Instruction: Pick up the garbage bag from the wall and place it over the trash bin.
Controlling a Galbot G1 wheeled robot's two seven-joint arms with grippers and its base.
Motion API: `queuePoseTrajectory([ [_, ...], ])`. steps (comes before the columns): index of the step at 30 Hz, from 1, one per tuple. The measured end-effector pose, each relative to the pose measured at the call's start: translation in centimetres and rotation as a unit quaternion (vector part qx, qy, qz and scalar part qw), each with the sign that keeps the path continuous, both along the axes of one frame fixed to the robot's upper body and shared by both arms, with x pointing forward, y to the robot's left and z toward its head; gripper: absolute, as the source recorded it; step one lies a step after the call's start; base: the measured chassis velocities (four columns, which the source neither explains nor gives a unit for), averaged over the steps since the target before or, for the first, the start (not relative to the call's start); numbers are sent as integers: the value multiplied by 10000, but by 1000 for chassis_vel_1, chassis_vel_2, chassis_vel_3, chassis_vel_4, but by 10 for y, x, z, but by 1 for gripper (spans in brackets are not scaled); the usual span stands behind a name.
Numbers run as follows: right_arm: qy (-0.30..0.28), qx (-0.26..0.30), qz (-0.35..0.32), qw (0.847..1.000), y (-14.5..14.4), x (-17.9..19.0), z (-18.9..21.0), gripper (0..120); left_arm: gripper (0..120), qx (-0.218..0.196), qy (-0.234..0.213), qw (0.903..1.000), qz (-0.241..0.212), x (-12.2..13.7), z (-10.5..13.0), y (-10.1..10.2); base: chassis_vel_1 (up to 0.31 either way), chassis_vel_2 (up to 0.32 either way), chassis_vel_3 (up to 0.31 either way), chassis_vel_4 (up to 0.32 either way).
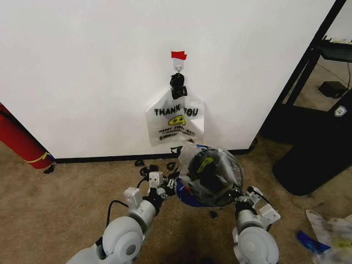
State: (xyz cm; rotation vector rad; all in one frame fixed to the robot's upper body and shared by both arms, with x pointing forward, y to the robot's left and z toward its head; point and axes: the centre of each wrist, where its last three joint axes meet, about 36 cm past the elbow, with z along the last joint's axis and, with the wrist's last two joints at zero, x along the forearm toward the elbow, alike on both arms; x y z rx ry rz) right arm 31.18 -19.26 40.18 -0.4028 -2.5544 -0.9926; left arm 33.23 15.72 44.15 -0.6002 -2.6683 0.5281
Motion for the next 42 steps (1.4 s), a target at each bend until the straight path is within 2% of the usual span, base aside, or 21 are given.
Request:
queuePoseTrajectory([
  [9,29,305,110,9995,-2,-5,7,0,0,-30,367,9990,238,17,-21,2,0,0,0,0],
  [17,41,466,153,9988,-3,-6,10,0,0,24,429,9986,304,29,-33,2,0,0,0,0],
  [28,30,518,168,9985,-3,-5,13,0,0,-148,517,9980,321,20,-45,-5,0,0,0,0],
  [31,74,506,174,9985,-1,-6,9,0,15,-195,419,9982,394,21,-36,-3,0,0,0,0],
  [34,123,481,165,9986,-2,-6,5,0,27,-22,324,9988,377,21,-24,9,0,0,0,0],
  [36,130,478,158,9986,-2,-6,4,0,30,36,316,9989,350,20,-21,12,0,0,0,0],
  [39,137,462,127,9988,-4,-2,1,0,44,450,213,9985,245,11,-16,25,0,0,0,0],
  [40,137,462,127,9988,-4,-2,1,0,44,450,213,9985,245,11,-16,25,0,0,0,0],
  [41,133,460,126,9988,-4,-1,1,0,49,600,165,9978,217,6,-17,29,0,0,0,0],
  [42,128,450,128,9988,-4,0,0,0,61,807,40,9965,228,-4,-21,36,0,0,0,0],
])
